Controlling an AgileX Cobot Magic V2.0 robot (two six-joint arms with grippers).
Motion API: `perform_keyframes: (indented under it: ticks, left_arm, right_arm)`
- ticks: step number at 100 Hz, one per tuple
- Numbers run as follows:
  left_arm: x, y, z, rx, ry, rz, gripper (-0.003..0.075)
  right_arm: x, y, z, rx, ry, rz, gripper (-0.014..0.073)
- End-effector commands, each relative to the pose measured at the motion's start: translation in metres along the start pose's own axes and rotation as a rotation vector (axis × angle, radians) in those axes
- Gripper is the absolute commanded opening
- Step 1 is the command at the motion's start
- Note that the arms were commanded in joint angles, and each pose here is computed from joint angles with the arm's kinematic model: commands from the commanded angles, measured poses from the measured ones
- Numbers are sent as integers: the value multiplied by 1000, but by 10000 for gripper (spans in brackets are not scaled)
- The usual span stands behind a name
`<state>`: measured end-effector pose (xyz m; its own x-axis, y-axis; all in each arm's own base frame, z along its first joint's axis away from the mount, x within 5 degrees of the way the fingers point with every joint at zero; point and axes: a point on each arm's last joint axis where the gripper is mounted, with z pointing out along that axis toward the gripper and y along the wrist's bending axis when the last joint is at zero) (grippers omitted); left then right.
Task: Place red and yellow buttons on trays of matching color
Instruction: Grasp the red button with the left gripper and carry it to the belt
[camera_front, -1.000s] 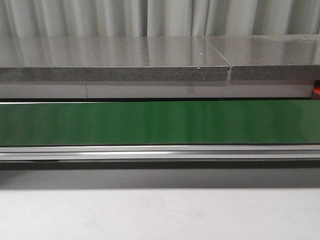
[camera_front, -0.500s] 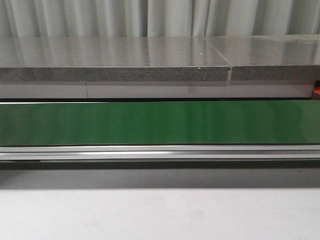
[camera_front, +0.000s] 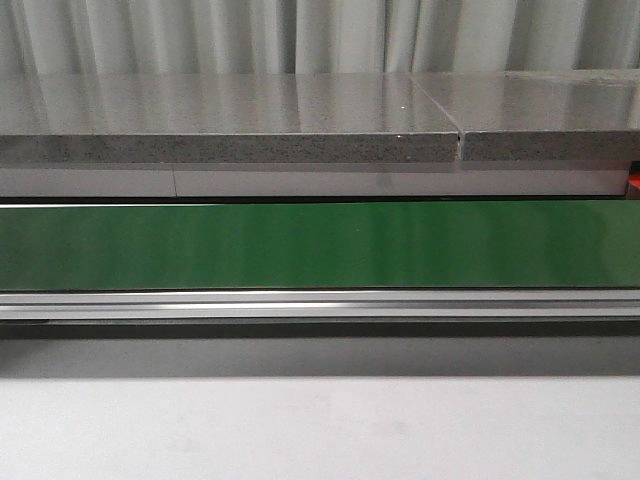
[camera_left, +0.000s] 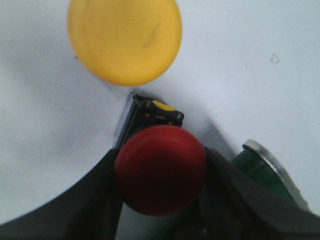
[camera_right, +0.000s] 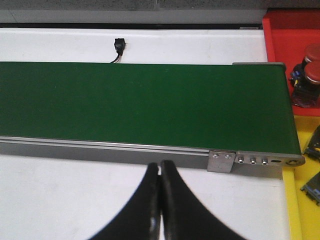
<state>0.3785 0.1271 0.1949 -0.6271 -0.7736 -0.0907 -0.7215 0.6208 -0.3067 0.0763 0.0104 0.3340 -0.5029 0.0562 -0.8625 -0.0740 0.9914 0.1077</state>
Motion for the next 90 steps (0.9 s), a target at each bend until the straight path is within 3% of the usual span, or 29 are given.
perform_keyframes:
  ticks: [1,26,63,90]
  left_arm:
    - [-1,-7,-39,27,-83,24,238]
    - [7,-1,-79,-69,-162,132,238]
    - [40,-7,-126,-73,-147,384,238]
    - [69,-24,-127,-22,-138,519,238]
  right_arm:
    - [-12,2,-4,-12,-89,-14,-66]
    - [-12,2,-4,-12,-89,-14,-66]
    - [-12,2,-4,-12,-89,-14,-66]
    - [-12,2,-4,-12,-89,-14,-66]
